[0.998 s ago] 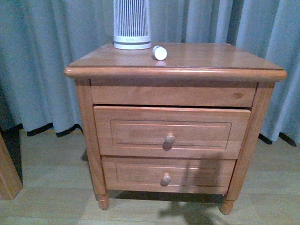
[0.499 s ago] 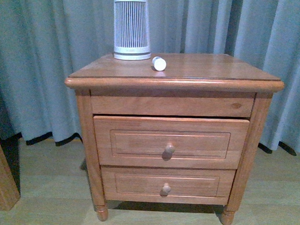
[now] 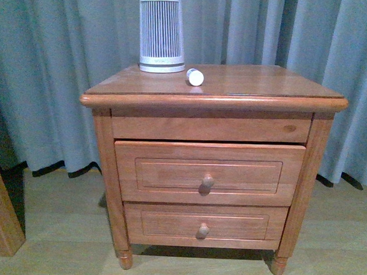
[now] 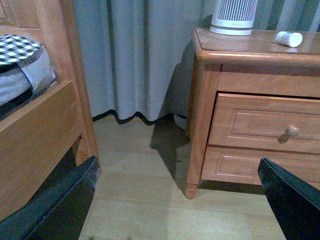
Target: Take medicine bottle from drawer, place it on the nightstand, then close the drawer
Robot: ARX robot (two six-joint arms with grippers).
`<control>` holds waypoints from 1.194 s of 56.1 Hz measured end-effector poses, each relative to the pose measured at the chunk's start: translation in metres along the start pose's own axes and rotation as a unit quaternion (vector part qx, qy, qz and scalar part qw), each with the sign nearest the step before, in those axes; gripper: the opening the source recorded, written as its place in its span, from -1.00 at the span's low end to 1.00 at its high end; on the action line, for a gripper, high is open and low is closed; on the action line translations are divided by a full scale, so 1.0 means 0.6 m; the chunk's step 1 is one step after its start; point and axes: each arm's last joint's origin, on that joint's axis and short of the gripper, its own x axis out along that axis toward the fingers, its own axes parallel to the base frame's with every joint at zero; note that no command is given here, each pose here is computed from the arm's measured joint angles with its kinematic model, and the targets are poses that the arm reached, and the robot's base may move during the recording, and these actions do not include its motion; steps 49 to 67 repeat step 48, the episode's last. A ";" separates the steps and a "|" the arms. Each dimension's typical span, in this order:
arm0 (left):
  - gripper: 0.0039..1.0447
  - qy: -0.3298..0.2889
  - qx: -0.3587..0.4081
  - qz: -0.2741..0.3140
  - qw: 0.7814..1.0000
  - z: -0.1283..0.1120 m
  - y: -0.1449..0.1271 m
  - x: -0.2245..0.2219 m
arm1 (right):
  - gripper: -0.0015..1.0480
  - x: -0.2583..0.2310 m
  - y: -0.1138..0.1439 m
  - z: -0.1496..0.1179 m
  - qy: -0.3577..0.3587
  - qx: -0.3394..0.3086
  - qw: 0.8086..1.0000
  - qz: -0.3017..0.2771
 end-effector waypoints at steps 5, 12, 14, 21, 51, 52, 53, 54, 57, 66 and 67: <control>0.88 0.000 0.000 0.000 1.000 0.000 0.000 0.000 | -0.94 0.000 0.000 -0.007 0.001 0.000 1.000 0.000; 0.88 0.000 0.000 0.000 1.000 0.000 0.000 0.000 | -0.94 0.000 0.000 -0.016 0.000 0.000 1.000 0.000; 0.88 0.000 0.000 0.000 1.000 0.000 0.000 0.000 | -0.94 0.000 0.000 -0.017 0.000 0.000 1.000 0.000; 0.88 0.000 0.000 0.000 1.000 0.000 0.000 0.000 | -0.73 0.000 0.000 -0.023 0.000 0.000 1.000 0.000; 0.88 0.000 0.000 0.000 1.000 0.000 0.000 0.000 | 0.89 0.000 0.000 -0.024 0.000 0.000 1.000 0.000; 0.88 0.000 0.000 0.000 1.000 0.000 0.000 0.000 | 0.89 0.000 0.000 -0.024 0.000 0.000 1.000 0.000; 0.88 0.000 0.000 0.000 1.000 0.000 0.000 0.000 | 0.89 0.000 0.000 -0.024 0.000 0.000 1.000 0.000; 0.88 0.000 0.000 0.000 1.000 0.000 0.000 0.000 | 0.89 0.000 0.000 -0.024 0.000 0.000 1.000 0.000; 0.88 0.000 0.000 0.000 1.000 0.000 0.000 0.000 | 0.89 0.000 0.000 -0.024 0.000 0.000 1.000 0.000; 0.88 0.000 0.000 0.000 1.000 0.000 0.000 0.000 | 0.89 0.000 0.000 -0.024 0.000 0.000 1.000 0.000; 0.88 0.000 0.000 0.000 1.000 0.000 0.000 0.000 | 0.89 0.000 0.000 -0.024 0.000 0.000 1.000 0.000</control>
